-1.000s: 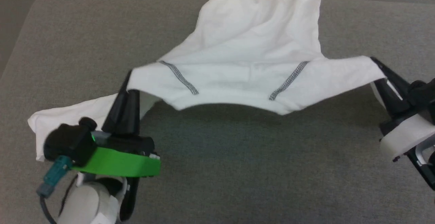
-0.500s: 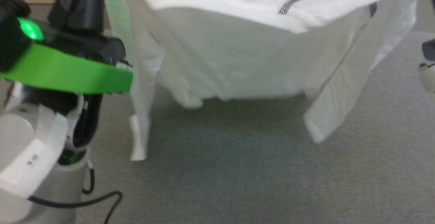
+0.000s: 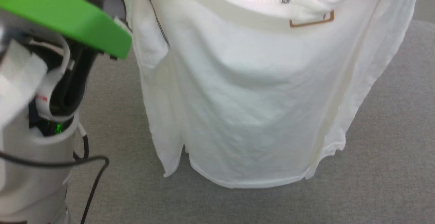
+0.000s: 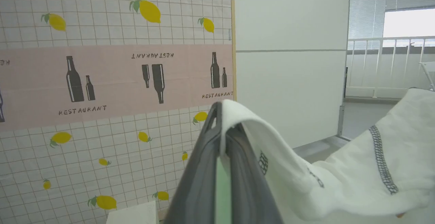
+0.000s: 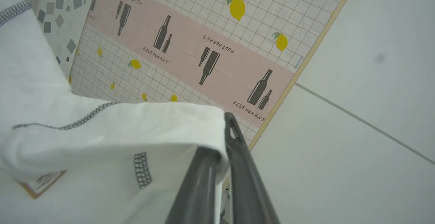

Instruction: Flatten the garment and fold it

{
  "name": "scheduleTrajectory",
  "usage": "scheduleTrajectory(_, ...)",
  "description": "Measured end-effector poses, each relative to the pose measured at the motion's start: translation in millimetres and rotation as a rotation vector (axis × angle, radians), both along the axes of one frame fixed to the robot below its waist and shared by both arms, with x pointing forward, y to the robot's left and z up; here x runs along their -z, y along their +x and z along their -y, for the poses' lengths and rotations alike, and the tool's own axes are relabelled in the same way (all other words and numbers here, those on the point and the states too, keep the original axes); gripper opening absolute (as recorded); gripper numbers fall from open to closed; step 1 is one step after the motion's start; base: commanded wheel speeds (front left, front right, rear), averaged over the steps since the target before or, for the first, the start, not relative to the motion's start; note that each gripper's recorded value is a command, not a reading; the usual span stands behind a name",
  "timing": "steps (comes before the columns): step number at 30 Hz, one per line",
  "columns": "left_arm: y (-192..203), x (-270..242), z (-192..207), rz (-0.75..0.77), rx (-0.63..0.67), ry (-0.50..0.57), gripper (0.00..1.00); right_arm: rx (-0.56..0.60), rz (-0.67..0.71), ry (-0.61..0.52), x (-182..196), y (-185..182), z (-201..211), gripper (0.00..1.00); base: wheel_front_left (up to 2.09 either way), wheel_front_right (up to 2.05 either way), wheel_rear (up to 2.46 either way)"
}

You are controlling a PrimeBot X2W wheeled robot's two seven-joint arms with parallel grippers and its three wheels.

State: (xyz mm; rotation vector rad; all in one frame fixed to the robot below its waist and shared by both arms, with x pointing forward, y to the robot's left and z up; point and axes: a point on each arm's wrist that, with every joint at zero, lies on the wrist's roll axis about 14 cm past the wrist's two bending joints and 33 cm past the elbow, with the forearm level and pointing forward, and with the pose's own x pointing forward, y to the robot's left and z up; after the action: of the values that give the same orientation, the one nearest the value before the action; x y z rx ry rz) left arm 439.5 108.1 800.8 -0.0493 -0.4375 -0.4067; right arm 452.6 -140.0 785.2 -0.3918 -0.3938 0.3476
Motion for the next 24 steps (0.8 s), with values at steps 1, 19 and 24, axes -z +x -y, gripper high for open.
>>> scheduleTrajectory(1, 7.4, 2.7, 1.3, -0.028, 0.009, -0.015, 0.00, 0.007, -0.007, -0.003, 0.7, 5.9, 1.6, 0.00, 0.00, 0.00, 0.00)
scheduleTrajectory(19, 182.8, 4.1, -29.0, -0.061, -0.229, -0.015, 0.00, 0.109, 0.029, -0.119, -2.6, 167.2, 0.8, 0.00, 0.00, 0.00, 0.00)
scheduleTrajectory(24, 221.8, 32.5, -32.9, -0.020, -0.274, -0.011, 0.00, 0.113, 0.046, -0.175, 23.5, 213.5, -11.6, 0.00, 0.00, 0.00, 0.00)
